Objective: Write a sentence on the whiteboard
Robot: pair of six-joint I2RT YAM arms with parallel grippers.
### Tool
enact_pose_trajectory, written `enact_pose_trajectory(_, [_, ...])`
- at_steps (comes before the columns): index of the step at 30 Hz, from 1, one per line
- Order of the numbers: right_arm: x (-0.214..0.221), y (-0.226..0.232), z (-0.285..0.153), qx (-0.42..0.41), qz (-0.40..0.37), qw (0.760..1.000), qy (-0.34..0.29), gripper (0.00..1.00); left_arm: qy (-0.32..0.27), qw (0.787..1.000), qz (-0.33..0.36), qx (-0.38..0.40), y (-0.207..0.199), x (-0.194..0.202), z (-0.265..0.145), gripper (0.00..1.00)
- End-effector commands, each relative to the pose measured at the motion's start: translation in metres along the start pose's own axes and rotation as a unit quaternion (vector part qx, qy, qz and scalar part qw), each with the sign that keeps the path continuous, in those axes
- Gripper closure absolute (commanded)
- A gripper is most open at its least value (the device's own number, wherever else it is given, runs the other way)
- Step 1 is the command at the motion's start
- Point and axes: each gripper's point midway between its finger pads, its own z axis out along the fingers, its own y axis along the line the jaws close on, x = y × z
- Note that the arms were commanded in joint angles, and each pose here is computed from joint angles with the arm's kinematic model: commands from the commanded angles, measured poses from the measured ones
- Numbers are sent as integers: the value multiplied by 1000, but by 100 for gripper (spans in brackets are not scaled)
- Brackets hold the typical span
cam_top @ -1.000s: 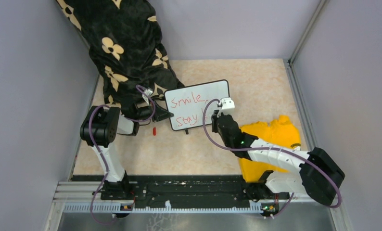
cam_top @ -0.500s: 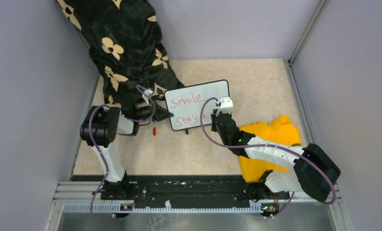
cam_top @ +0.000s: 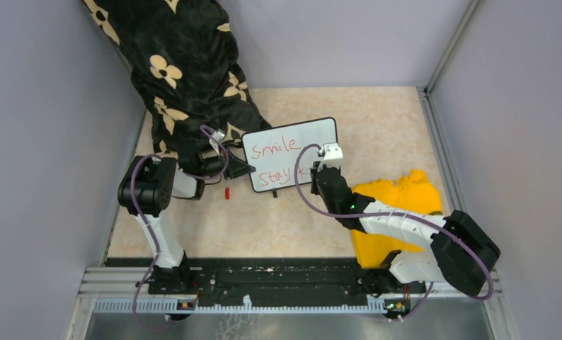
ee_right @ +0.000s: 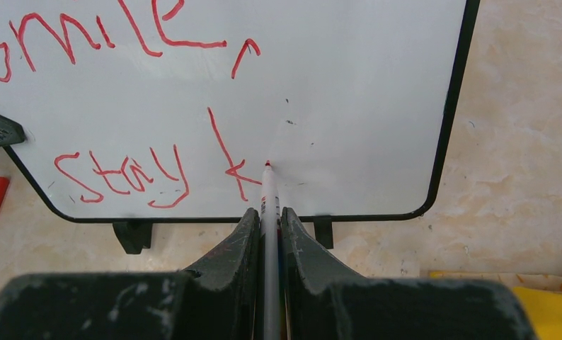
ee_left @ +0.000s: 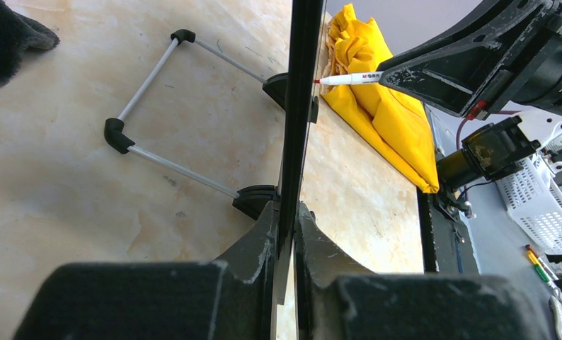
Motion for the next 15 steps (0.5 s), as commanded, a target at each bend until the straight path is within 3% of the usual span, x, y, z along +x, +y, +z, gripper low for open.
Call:
enact_pose_trajectory(1, [-2,-2,-1,-1,20,1000,-8,100,20,999,-46,-19,8,22,2,100])
enact_pose_trajectory(9, [1,-2,-2,-4,18,1000,-3,100,20,999,-45,-19,8,21,2,100])
enact_pose_trajectory(15, [-21,-1,-7,-6,30,999,-29,100,20,999,-45,-19,8,22,2,100])
